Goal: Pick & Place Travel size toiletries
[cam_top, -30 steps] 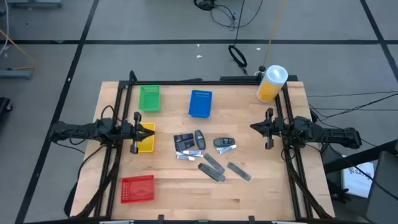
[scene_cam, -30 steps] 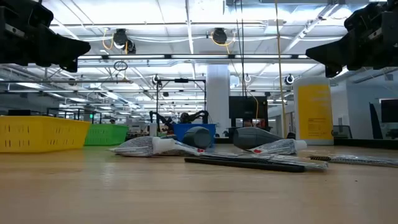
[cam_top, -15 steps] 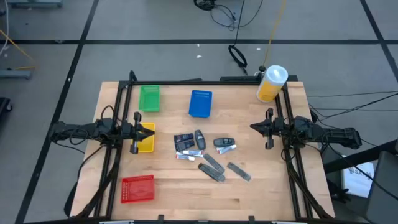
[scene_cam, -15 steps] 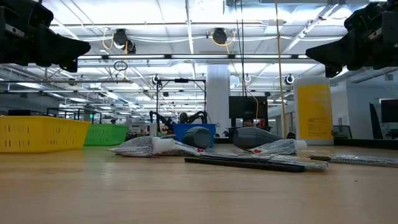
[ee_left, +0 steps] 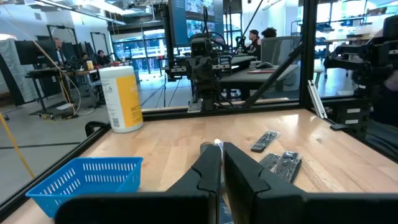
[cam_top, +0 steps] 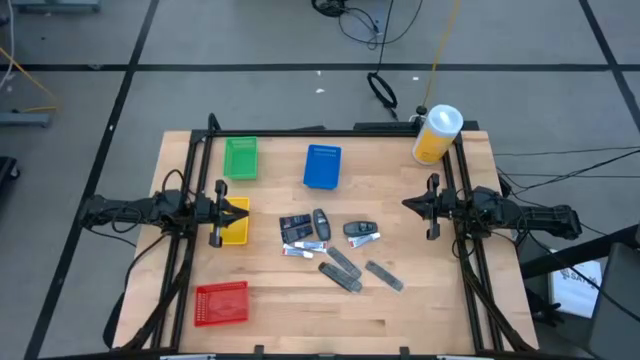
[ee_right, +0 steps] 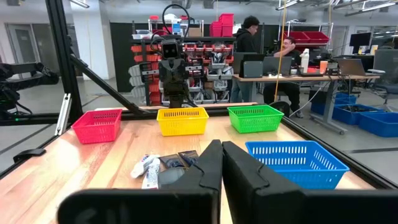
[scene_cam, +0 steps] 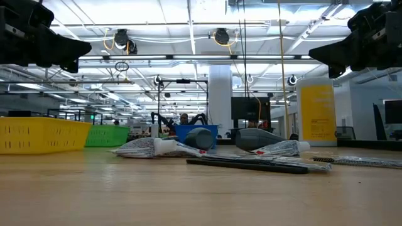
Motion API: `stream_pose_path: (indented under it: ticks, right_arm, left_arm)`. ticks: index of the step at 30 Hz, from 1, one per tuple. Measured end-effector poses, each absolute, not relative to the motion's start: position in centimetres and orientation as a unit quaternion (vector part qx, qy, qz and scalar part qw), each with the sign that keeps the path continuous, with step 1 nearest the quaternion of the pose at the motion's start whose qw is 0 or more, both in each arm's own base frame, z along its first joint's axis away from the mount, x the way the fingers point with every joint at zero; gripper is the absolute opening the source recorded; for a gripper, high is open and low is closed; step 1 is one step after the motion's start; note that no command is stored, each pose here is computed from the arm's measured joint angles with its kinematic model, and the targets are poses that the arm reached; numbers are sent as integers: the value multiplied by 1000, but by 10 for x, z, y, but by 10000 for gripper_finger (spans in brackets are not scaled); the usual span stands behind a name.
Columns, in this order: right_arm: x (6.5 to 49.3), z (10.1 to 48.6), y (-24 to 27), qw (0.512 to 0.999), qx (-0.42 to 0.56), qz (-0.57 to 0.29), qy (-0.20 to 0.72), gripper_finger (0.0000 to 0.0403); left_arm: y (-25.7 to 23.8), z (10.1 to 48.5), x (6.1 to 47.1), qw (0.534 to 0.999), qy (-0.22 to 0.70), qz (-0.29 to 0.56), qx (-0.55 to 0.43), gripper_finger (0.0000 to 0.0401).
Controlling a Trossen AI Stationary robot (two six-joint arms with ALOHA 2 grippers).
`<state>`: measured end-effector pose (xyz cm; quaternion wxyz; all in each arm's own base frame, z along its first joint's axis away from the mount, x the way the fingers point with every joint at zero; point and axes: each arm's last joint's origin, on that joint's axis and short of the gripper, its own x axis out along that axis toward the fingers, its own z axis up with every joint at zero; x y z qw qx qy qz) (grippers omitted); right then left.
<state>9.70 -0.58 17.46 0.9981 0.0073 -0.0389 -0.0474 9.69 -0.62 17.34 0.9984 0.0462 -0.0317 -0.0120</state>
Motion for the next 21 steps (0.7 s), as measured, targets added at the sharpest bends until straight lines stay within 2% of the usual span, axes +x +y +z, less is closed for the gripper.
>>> stream_pose_path:
  ticks: [8,15,21]
  right_arm:
    - [97,175,-6,998,6,-47,-39,4]
    - [96,182,-7,970,-220,-90,-59,4]
    - [96,182,-7,961,-256,-91,-55,4]
  left_arm:
    - [-6,173,97,998,-31,-12,46,21]
    - [-6,173,97,998,-32,-12,46,21]
    - [-6,173,97,998,-32,-12,46,21]
